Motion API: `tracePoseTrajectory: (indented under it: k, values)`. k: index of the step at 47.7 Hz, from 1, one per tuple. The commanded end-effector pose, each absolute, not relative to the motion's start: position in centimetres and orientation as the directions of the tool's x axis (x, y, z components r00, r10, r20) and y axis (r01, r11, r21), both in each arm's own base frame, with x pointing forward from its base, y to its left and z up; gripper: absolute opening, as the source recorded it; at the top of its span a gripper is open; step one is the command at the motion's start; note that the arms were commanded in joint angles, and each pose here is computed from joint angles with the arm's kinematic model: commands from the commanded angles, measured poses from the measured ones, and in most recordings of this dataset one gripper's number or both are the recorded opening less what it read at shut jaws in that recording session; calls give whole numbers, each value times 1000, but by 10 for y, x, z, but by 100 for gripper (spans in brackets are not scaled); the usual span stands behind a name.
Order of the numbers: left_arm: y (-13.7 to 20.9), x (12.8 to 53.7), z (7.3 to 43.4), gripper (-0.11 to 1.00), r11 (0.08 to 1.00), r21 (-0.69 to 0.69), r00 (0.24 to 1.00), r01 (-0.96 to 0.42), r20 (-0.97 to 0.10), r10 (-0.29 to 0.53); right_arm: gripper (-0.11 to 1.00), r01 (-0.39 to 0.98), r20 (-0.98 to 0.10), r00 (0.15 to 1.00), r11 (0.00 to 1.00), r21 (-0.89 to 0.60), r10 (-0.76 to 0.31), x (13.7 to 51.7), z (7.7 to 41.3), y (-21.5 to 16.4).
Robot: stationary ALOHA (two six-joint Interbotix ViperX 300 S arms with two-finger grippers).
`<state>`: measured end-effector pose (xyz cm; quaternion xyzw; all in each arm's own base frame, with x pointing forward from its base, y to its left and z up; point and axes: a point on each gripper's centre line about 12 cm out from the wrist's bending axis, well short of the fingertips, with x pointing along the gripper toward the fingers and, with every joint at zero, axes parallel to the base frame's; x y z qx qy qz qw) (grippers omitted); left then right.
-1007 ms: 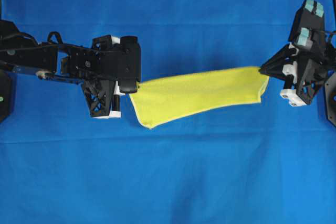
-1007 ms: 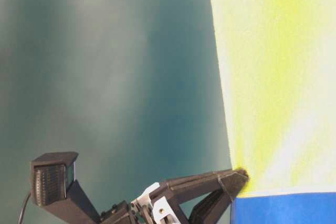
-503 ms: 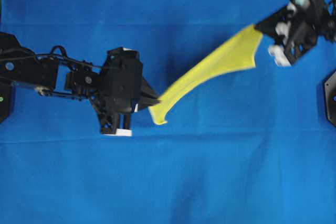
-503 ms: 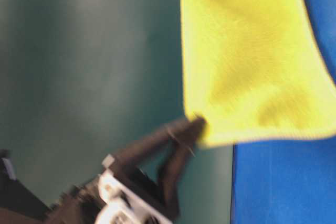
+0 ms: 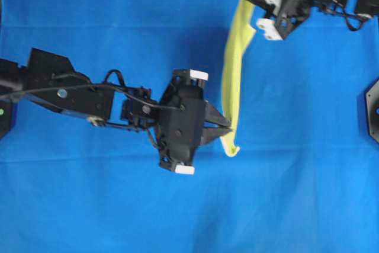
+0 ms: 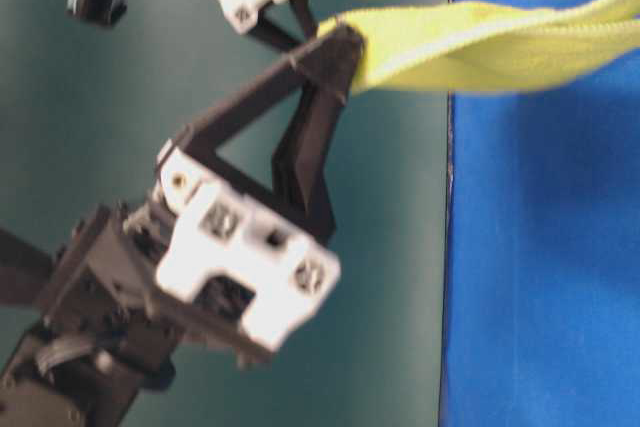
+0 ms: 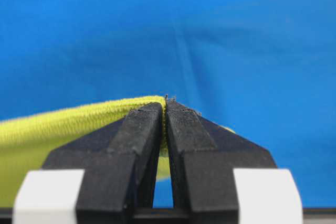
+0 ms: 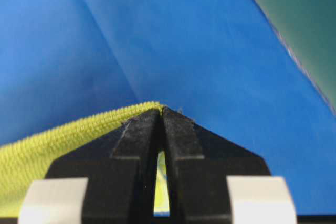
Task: Fold the yellow towel.
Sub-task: 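Lift the strip and swing the right gripper's end up above the left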
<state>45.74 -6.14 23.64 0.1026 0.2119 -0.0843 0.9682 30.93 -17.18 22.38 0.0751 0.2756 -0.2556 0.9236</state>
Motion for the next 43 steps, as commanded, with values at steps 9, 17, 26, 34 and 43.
tracePoseTrajectory:
  k: [9, 17, 26, 34, 43]
  values:
    - [-89, 460, 248, 2, 951, 168, 901, 259, -398, -174, 2, 525, -506, 731, 851, -11, -458, 325, 240, -190]
    - [-90, 464, 247, 2, 950, 173, 904, 258, -390, -175, 2, 529, -512, 726, 849, -11, -459, 322, 239, -189]
    - [-88, 490, 241, 2, 953, 181, 916, 243, -367, -163, 2, 550, -518, 711, 835, -10, -475, 298, 237, -185]
    - [-93, 520, 239, 2, 951, 192, 924, 241, -344, -165, 2, 573, -537, 686, 819, -18, -491, 270, 233, -175]
    - [-97, 541, 230, 2, 951, 192, 925, 241, -343, -165, 2, 588, -563, 657, 808, -31, -500, 249, 229, -165]
